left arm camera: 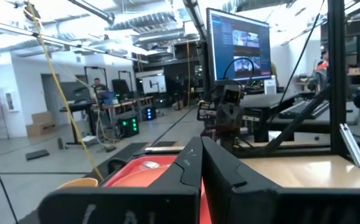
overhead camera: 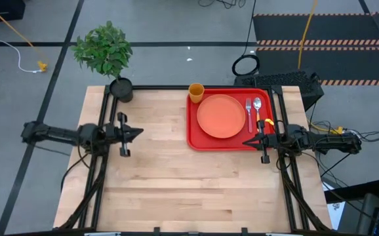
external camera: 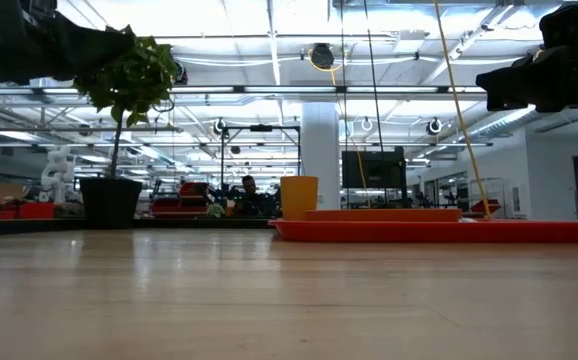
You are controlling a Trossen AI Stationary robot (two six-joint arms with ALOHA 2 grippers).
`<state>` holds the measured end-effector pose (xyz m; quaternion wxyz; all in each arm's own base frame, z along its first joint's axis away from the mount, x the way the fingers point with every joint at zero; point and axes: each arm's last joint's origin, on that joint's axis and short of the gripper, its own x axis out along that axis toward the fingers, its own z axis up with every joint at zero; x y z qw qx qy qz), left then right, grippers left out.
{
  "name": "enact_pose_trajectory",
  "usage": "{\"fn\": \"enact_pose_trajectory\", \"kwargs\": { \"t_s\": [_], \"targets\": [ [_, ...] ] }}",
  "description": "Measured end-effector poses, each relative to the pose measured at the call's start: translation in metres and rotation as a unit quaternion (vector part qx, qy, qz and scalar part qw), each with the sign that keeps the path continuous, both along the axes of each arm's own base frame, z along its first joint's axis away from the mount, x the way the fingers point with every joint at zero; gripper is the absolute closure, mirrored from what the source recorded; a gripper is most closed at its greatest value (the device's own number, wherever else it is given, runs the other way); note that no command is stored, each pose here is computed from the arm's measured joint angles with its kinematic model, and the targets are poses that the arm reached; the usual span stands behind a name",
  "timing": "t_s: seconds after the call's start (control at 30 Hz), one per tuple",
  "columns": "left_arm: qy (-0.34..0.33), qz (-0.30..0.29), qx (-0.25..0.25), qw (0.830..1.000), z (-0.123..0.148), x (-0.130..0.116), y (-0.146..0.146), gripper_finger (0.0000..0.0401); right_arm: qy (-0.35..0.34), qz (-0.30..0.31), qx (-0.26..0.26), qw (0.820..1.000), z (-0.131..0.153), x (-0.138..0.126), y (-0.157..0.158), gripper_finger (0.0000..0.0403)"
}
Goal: Pick and place plate/cup/fork/spoon on tray
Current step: Return to Home Position
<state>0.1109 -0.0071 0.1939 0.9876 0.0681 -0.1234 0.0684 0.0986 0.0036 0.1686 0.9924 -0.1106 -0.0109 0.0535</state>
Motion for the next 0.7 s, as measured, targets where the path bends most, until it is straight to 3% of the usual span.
{"fn": "enact_pose_trajectory", "kwargs": {
  "t_s": [0.17, 0.47, 0.7],
  "targets": [
    [0.006, 0.003, 0.0, 1.0, -0.002, -0.004, 0.009, 0.0396, 0.0, 0.0, 0.0, 1.0, 0.0, 0.0, 0.0, 0.0403],
    [0.094, 0.038, -0.034, 0.994, -0.02, -0.007, 0.02, 0.0398, 0.0, 0.0, 0.0, 1.0, 0.0, 0.0, 0.0, 0.0403],
    [0.081, 0.021, -0.044, 0.995, -0.019, -0.011, 0.02, 0.0398, 0.0, 0.0, 0.0, 1.0, 0.0, 0.0, 0.0, 0.0403]
  ]
}}
